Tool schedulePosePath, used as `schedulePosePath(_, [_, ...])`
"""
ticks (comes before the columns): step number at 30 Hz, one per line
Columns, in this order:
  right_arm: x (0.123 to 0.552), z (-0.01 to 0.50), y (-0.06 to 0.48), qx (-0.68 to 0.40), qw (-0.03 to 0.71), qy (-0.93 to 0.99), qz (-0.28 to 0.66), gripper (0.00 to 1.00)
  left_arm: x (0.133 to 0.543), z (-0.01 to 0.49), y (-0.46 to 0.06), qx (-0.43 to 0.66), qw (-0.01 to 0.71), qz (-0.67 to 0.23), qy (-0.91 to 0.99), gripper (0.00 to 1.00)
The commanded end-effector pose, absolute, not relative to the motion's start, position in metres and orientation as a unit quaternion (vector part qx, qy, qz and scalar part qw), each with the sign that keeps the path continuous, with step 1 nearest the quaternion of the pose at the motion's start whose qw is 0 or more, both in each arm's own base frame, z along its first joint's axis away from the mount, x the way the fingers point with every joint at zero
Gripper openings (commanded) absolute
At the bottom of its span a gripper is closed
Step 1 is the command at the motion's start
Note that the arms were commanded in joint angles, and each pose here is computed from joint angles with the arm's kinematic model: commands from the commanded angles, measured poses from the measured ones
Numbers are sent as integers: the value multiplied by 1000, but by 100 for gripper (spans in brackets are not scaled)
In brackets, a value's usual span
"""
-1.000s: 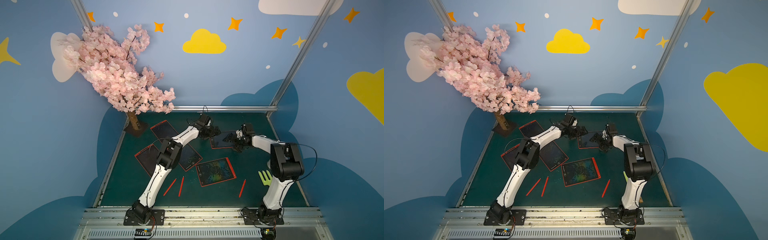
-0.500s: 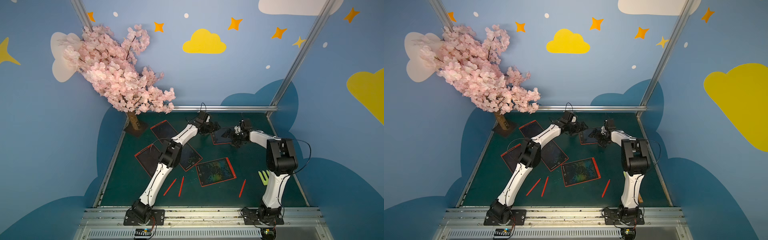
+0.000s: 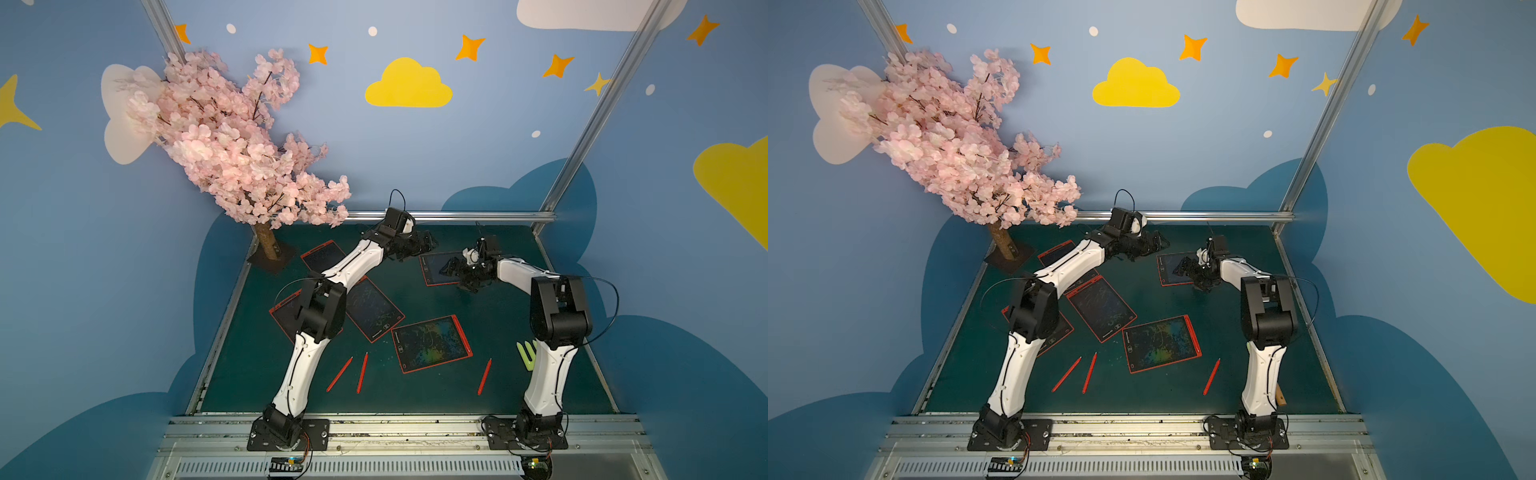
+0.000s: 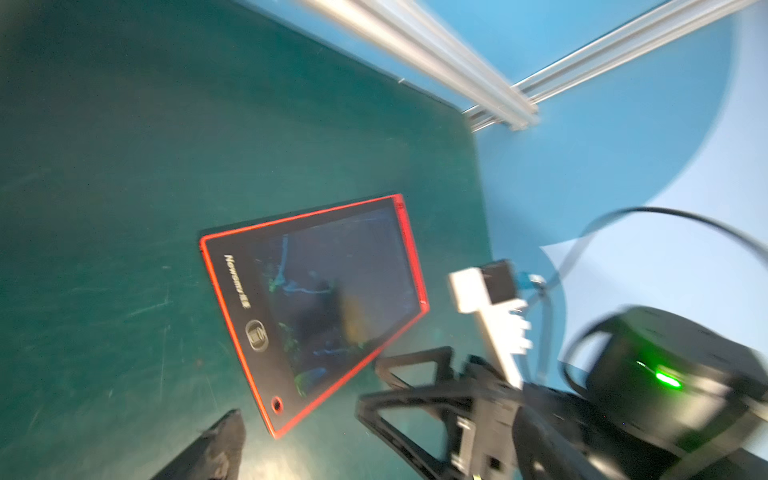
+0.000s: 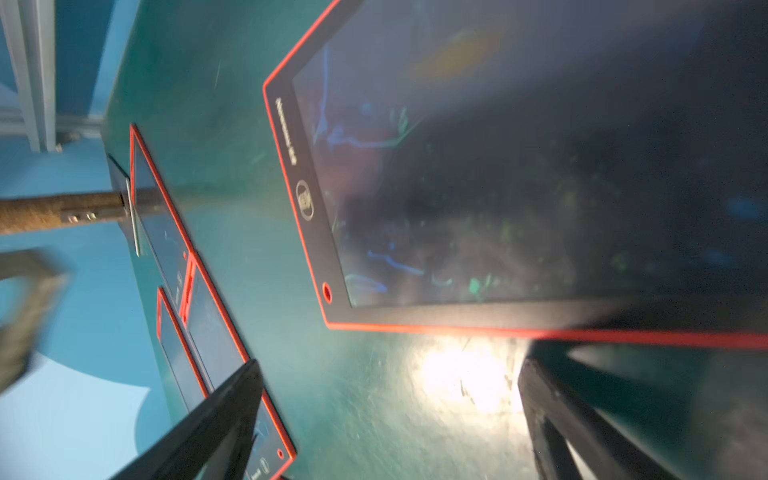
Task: Place the stylus back onto the writing tablet
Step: Move the writing tablet to the center of the board.
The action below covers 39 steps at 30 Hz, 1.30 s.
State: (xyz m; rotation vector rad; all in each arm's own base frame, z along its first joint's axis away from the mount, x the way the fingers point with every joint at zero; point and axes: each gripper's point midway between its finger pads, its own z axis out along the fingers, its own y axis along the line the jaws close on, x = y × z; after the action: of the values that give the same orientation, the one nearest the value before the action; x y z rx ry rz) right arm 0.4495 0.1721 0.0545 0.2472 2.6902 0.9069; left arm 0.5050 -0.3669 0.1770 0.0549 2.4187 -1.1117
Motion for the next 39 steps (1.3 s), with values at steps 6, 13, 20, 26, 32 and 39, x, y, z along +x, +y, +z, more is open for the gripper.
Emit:
schedulePosePath(6, [403, 90, 165, 27, 174, 941, 288, 95, 436, 197, -319, 53, 260, -342, 902, 99])
schedulePosePath(13, [364, 126, 139, 50, 212, 949, 230, 97, 369, 188, -297, 64, 244, -325, 911, 99])
schedulePosePath(20, [309, 148, 121, 34, 237, 945, 223, 97, 311, 172, -265, 56, 243, -270, 930, 99])
schedulePosePath(26, [272, 146, 98, 79, 254, 940, 215, 96, 257, 153, -254, 60, 218, -251, 941, 99])
schedulePosePath(32, [232, 150, 117, 41, 263, 926, 269, 97, 221, 123, -233, 4, 187, -232, 955, 99])
schedulePosePath(39, [200, 128, 132, 48, 228, 926, 296, 97, 203, 104, -245, -11, 145, -240, 960, 99])
